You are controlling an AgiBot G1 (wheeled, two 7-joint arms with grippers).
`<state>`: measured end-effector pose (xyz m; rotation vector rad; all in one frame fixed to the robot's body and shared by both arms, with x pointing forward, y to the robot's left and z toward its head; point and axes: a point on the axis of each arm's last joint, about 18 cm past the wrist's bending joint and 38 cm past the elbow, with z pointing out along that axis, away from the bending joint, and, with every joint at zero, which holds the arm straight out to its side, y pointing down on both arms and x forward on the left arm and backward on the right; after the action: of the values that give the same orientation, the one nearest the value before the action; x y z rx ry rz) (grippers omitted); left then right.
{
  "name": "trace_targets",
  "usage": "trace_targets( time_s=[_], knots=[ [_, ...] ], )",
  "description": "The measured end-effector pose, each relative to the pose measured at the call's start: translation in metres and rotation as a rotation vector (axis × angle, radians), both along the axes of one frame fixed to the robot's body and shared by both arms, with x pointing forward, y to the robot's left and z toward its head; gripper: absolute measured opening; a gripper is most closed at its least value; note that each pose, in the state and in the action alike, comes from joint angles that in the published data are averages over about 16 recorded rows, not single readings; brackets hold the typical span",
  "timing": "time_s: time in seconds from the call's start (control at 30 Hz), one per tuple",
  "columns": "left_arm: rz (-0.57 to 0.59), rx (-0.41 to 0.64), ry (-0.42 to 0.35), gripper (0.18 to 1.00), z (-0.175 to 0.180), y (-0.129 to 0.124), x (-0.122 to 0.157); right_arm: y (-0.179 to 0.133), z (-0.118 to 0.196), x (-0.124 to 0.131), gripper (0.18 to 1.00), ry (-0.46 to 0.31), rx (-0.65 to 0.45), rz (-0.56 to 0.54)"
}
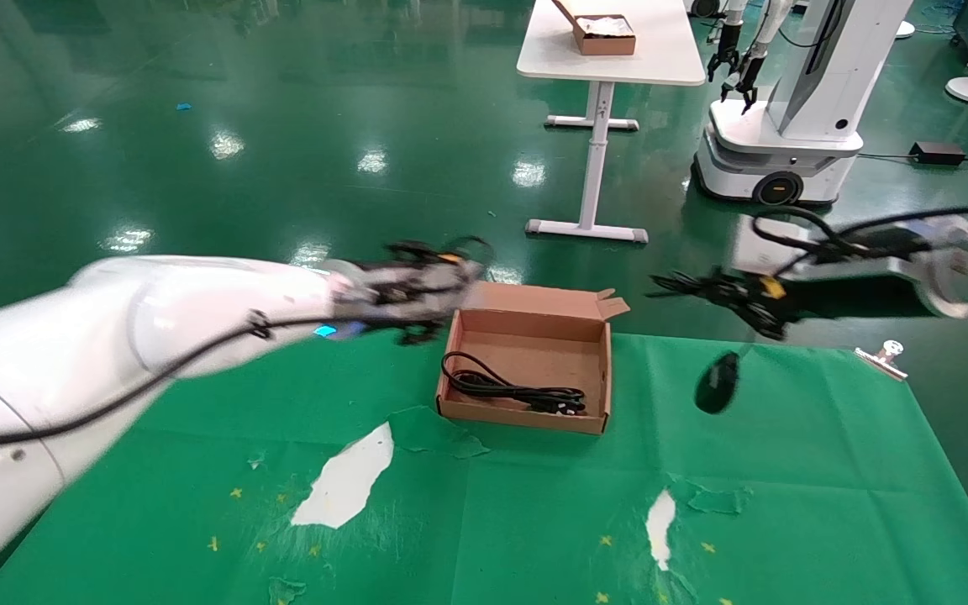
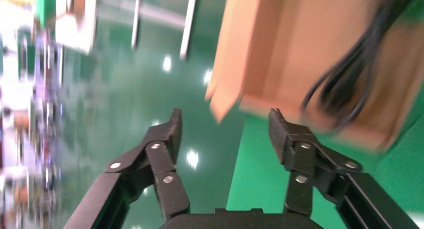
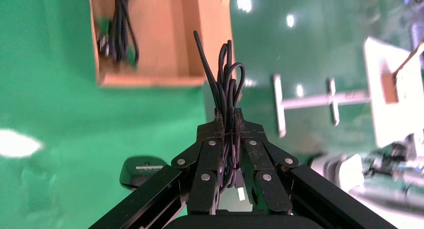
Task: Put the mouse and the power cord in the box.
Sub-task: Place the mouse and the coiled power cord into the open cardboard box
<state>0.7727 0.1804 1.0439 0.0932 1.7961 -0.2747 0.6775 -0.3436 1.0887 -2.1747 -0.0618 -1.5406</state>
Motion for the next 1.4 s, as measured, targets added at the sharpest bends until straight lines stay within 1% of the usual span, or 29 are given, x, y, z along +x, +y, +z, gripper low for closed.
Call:
trace_targets(
  time_s=[0.13,0.23,0.33,0.43,0.53,0.63,0.8,0.93,1.13,1.4],
  knots=[
    [0.120,-0.026,0.020,0.647,0.007,0.045,0.004,0.027,0.010,0.005,0.212,-0.040,-0.007,0.054],
    [0.192,-0.035,0.036,0.707,0.009,0.073,0.004,0.051,0.014,0.012,0.212,-0.067,-0.012,0.092],
    [0.244,-0.039,0.052,0.780,0.010,0.094,0.002,0.077,0.016,0.021,0.212,-0.088,-0.013,0.124],
    [0.273,-0.043,0.063,0.827,0.011,0.106,0.001,0.102,0.013,0.033,0.212,-0.102,-0.016,0.146],
    [0.281,-0.043,0.068,0.882,0.011,0.110,-0.001,0.126,0.005,0.045,0.212,-0.107,-0.020,0.158],
    [0.280,-0.043,0.068,0.915,0.011,0.110,-0.001,0.145,-0.005,0.056,0.212,-0.108,-0.027,0.162],
    [0.280,-0.043,0.068,0.963,0.011,0.110,-0.001,0.164,-0.025,0.071,0.212,-0.107,-0.045,0.140],
    [0.281,-0.043,0.068,0.987,0.011,0.110,-0.001,0.168,-0.041,0.080,0.212,-0.103,-0.063,0.111],
    [0.283,-0.044,0.068,1.000,0.011,0.111,-0.001,0.166,-0.060,0.089,0.212,-0.096,-0.089,0.068],
    [0.284,-0.044,0.069,1.000,0.011,0.112,-0.001,0.163,-0.071,0.093,0.225,-0.087,-0.107,0.044]
  ],
)
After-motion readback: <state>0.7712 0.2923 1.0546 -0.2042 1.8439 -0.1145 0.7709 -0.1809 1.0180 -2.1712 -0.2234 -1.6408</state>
